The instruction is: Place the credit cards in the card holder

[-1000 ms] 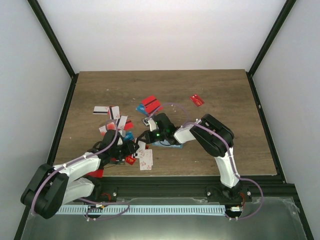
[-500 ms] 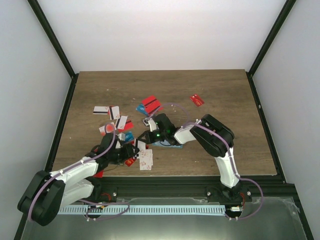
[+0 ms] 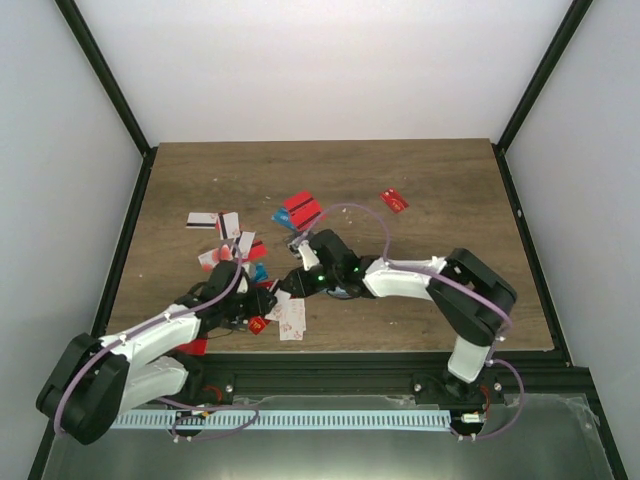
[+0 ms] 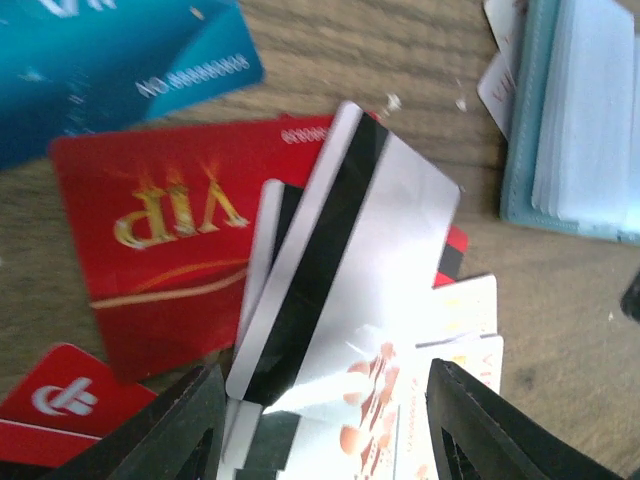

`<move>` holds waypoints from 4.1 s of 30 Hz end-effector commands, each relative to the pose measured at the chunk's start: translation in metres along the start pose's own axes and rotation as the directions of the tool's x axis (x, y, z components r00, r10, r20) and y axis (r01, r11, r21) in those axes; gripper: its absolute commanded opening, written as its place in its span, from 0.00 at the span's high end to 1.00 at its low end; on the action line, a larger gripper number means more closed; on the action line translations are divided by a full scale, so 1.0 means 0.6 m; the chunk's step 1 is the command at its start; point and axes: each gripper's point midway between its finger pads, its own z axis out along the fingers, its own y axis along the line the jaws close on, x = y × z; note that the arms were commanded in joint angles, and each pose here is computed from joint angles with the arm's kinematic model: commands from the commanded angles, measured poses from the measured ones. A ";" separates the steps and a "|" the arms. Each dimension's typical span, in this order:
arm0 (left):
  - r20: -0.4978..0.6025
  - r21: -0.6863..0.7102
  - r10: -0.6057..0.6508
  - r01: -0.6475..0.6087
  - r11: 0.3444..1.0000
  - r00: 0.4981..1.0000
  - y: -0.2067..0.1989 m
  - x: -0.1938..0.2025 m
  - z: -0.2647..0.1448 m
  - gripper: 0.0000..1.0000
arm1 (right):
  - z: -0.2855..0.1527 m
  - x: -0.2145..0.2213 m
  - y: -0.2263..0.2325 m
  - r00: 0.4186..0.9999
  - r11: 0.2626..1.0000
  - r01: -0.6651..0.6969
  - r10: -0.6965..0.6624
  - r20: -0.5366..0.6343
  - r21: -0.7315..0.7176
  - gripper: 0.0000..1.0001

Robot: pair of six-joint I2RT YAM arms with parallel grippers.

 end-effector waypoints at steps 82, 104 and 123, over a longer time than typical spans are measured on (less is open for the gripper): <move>-0.204 0.498 0.616 -0.461 0.734 0.761 -0.316 0.246 0.021 0.52 | -0.231 0.328 -0.023 0.918 0.923 -0.340 0.367 -0.149 0.178 0.53; -0.198 0.189 0.584 -0.554 0.811 0.787 -0.232 0.133 0.105 0.52 | -0.243 0.367 -0.049 0.787 0.781 -0.584 0.611 -0.084 0.220 0.46; -0.250 0.319 0.592 -0.512 0.798 0.766 -0.280 0.208 0.120 0.51 | -0.222 0.370 -0.067 0.679 0.675 -0.728 0.734 -0.004 0.117 0.39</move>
